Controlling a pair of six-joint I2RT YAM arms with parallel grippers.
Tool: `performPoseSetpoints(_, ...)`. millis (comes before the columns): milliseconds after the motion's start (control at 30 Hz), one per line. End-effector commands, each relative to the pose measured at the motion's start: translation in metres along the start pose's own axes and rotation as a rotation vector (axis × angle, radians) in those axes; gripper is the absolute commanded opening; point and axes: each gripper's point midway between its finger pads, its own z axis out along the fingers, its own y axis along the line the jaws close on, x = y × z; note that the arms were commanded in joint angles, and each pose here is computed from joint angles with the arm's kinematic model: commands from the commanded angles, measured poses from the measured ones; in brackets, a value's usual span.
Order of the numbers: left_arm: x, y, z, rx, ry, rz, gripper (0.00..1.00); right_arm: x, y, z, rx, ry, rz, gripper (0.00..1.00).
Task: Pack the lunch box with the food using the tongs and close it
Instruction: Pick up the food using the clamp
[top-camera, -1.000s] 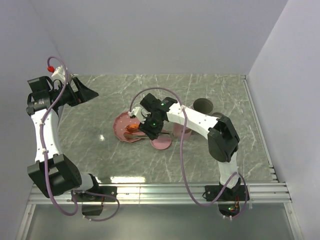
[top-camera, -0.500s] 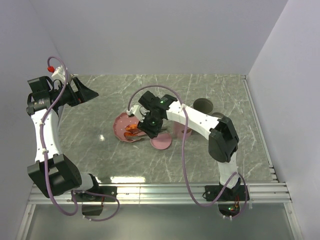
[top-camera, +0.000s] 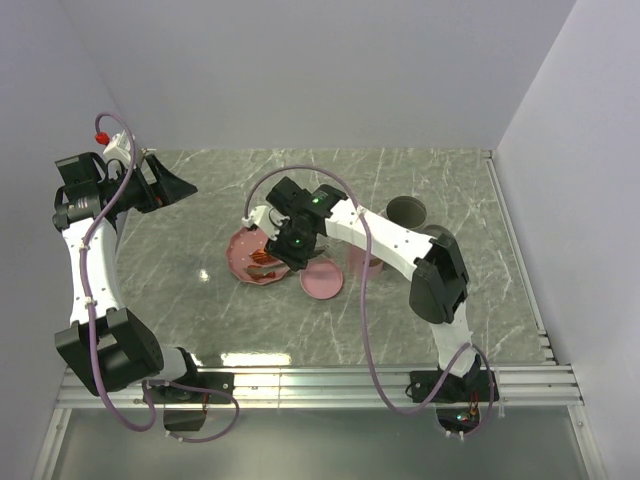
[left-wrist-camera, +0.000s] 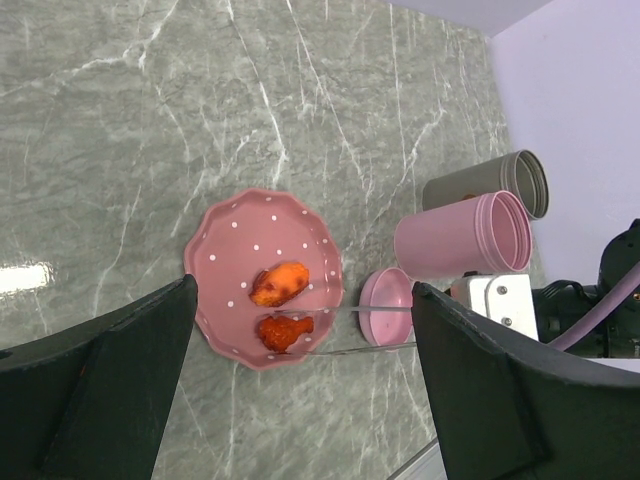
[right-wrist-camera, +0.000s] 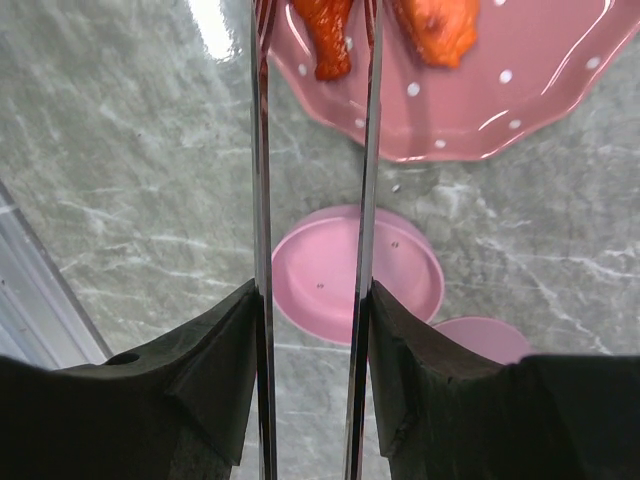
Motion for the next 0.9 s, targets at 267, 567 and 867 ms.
performPoseSetpoints(267,-0.01,-0.013,-0.008,0.016,-0.025,0.055,0.94,-0.003,-0.003,-0.001,0.018,0.022,-0.025,0.5)
performPoseSetpoints(567,-0.008,-0.015,-0.008,0.02,-0.026,0.055,0.94,-0.004,-0.004,-0.025,0.046,-0.034,-0.002,0.5)
performPoseSetpoints(867,-0.011,-0.017,-0.011,0.015,-0.032,0.065,0.94,0.003,-0.004,-0.018,0.024,0.018,-0.021,0.51)
